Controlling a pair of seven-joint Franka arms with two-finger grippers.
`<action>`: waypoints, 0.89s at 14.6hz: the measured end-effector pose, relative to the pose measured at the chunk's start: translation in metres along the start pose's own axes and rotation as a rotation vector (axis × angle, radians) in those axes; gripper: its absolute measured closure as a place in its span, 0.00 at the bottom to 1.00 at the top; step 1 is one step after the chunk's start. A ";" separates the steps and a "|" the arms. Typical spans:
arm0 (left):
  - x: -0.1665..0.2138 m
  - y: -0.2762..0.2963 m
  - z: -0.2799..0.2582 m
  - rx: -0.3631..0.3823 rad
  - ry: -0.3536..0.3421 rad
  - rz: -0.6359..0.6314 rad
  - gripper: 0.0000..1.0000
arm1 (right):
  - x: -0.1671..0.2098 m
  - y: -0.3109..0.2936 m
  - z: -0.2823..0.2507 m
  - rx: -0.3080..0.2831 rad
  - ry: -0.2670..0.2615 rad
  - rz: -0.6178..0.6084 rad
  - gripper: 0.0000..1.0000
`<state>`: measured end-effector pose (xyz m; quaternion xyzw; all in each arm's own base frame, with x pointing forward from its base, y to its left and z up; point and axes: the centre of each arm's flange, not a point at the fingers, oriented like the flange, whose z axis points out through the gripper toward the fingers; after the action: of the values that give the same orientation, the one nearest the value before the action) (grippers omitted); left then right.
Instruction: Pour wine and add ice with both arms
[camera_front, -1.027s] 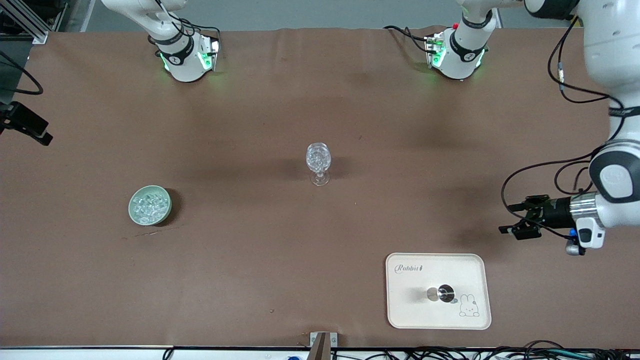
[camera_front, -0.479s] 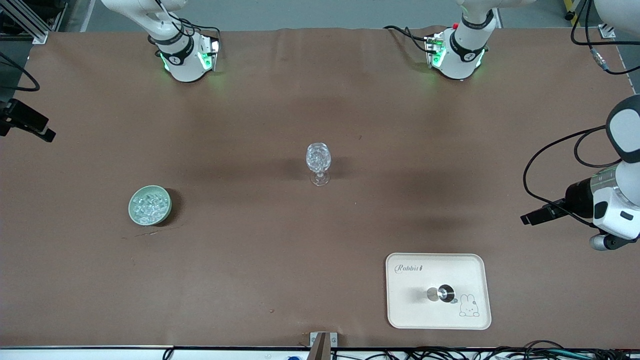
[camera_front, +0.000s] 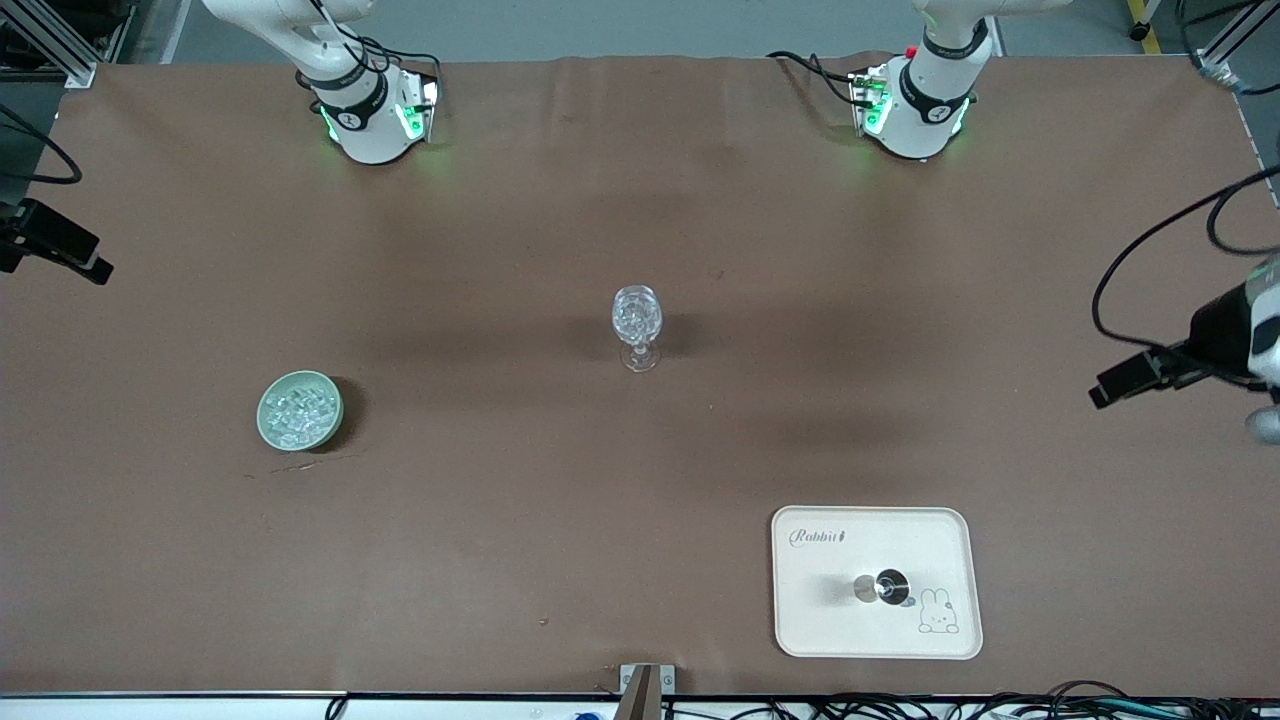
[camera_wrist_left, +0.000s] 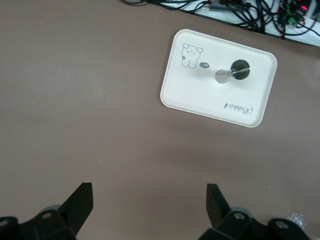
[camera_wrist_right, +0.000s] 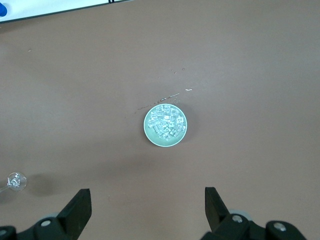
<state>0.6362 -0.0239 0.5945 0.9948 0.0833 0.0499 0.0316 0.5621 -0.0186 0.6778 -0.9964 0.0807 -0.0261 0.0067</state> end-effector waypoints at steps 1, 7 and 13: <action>-0.008 0.000 -0.010 0.002 0.006 0.052 0.00 | 0.000 0.000 0.000 0.000 0.000 0.000 0.00; -0.057 0.002 -0.030 0.033 0.005 0.165 0.00 | 0.000 0.000 0.000 0.000 -0.001 0.000 0.00; -0.079 0.015 -0.025 0.037 0.007 0.193 0.00 | 0.000 0.000 0.001 0.000 -0.001 0.000 0.00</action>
<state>0.5585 -0.0503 0.6134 0.9984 -0.0120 0.0546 0.0079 0.5622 -0.0185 0.6773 -0.9964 0.0805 -0.0256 0.0066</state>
